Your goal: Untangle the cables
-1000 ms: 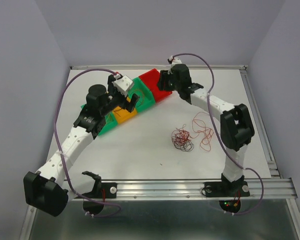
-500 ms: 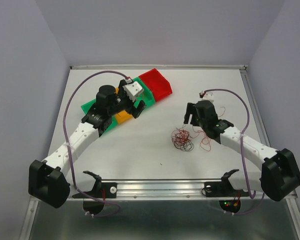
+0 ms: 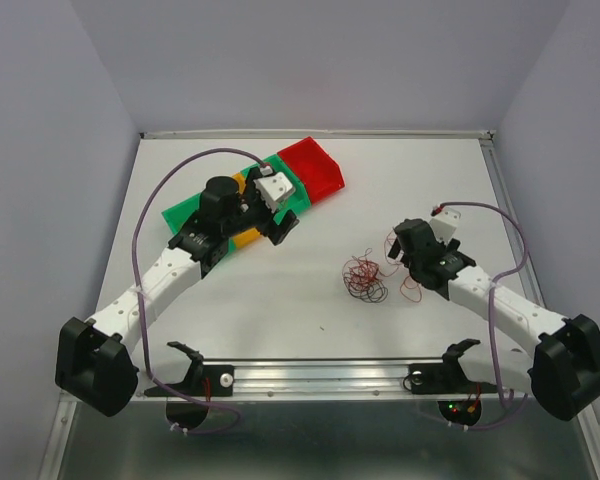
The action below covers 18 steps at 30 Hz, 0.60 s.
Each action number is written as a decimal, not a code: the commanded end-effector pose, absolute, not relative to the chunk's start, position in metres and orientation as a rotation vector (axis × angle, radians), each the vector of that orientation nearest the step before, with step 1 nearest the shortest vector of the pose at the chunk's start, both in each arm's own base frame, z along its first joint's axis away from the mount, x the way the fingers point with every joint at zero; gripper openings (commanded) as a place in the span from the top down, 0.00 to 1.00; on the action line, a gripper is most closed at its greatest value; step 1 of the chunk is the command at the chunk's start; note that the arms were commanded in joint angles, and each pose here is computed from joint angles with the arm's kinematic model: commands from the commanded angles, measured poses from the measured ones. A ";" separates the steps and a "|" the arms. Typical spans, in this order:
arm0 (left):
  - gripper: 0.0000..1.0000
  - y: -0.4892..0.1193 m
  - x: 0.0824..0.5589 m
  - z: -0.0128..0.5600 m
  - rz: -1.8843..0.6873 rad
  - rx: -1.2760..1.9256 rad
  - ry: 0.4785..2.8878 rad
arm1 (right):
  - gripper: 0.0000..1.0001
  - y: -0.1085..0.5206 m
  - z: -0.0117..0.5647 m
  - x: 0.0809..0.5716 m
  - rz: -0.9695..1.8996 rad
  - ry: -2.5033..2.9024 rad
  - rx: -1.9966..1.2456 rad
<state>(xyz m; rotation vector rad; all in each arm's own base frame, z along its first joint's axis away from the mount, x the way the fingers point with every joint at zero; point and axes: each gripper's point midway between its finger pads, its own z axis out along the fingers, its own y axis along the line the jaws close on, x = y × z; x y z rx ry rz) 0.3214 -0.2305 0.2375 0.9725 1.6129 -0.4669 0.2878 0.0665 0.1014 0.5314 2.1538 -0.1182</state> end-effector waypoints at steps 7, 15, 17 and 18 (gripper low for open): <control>0.01 -0.236 0.309 0.254 -0.480 0.994 1.526 | 0.00 0.045 0.068 0.281 -0.324 2.159 0.747; 0.01 -0.239 0.306 0.251 -0.490 1.006 1.528 | 0.24 0.049 0.047 0.300 -0.429 2.188 0.763; 0.01 -0.239 0.306 0.249 -0.487 1.008 1.532 | 0.33 0.052 0.043 0.310 -0.452 2.191 0.754; 0.01 -0.240 0.306 0.248 -0.486 1.008 1.536 | 0.62 0.053 0.043 0.314 -0.466 2.188 0.750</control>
